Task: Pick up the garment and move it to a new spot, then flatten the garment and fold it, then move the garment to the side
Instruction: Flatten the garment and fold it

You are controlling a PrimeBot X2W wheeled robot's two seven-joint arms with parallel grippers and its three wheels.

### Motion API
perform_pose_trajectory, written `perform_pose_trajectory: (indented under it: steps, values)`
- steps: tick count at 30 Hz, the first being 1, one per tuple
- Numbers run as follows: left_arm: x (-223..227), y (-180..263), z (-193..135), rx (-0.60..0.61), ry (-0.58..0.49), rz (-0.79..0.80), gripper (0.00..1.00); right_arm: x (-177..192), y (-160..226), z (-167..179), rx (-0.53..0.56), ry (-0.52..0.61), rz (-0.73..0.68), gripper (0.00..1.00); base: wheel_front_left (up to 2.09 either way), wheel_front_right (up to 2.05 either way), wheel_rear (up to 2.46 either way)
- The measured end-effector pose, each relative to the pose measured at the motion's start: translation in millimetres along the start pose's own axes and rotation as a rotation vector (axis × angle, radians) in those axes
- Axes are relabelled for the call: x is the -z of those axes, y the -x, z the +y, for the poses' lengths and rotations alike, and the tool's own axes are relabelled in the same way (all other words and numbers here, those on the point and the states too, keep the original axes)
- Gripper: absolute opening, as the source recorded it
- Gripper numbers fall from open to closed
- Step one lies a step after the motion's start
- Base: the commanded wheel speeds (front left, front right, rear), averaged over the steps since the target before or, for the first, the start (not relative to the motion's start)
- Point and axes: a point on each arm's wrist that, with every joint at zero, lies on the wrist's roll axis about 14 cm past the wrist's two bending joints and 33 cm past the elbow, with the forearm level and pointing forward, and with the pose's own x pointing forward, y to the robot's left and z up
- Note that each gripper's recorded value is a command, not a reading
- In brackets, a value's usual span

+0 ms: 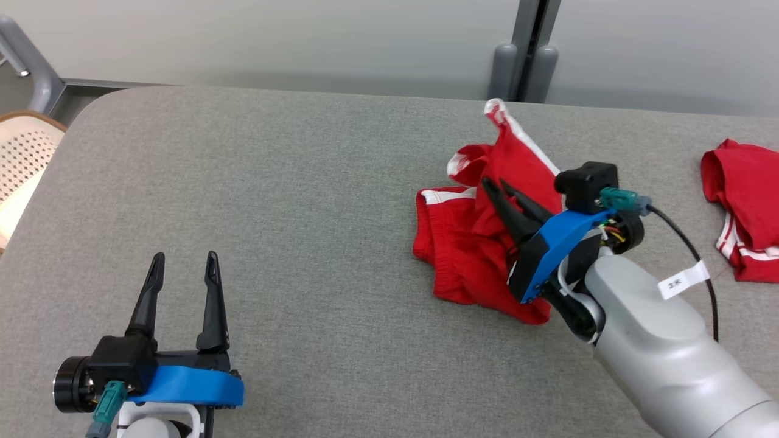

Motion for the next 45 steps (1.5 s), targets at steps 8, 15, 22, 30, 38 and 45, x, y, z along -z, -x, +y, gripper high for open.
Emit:
perform_pose_trajectory:
  steps: [8,15,22,30,38,45]
  values:
    - [2,4,7,-0.023,0.0,0.008,1.0,43,-1,34,-0.082,0.007,0.122,0.0,0.0,0.0,0.0]
    - [5,1,5,-0.019,0.008,0.014,1.0,69,9,55,-0.118,-0.023,0.144,1.0,0.0,0.0,0.0]
    - [-1,-4,-6,0.017,0.008,-0.004,1.0,39,20,40,-0.074,-0.028,0.003,1.0,0.0,0.0,0.0]
    - [-9,-9,-27,0.079,-0.001,-0.031,1.0,-12,76,-22,0.136,-0.022,-0.221,1.0,0.0,0.0,0.0]
    - [-11,-12,-42,0.124,-0.026,-0.04,1.0,-28,136,-52,0.326,-0.024,-0.348,1.0,0.0,0.0,0.0]
    - [-9,-5,-43,0.124,-0.05,-0.031,1.0,-28,176,-62,0.445,-0.015,-0.397,1.0,0.0,0.0,0.0]
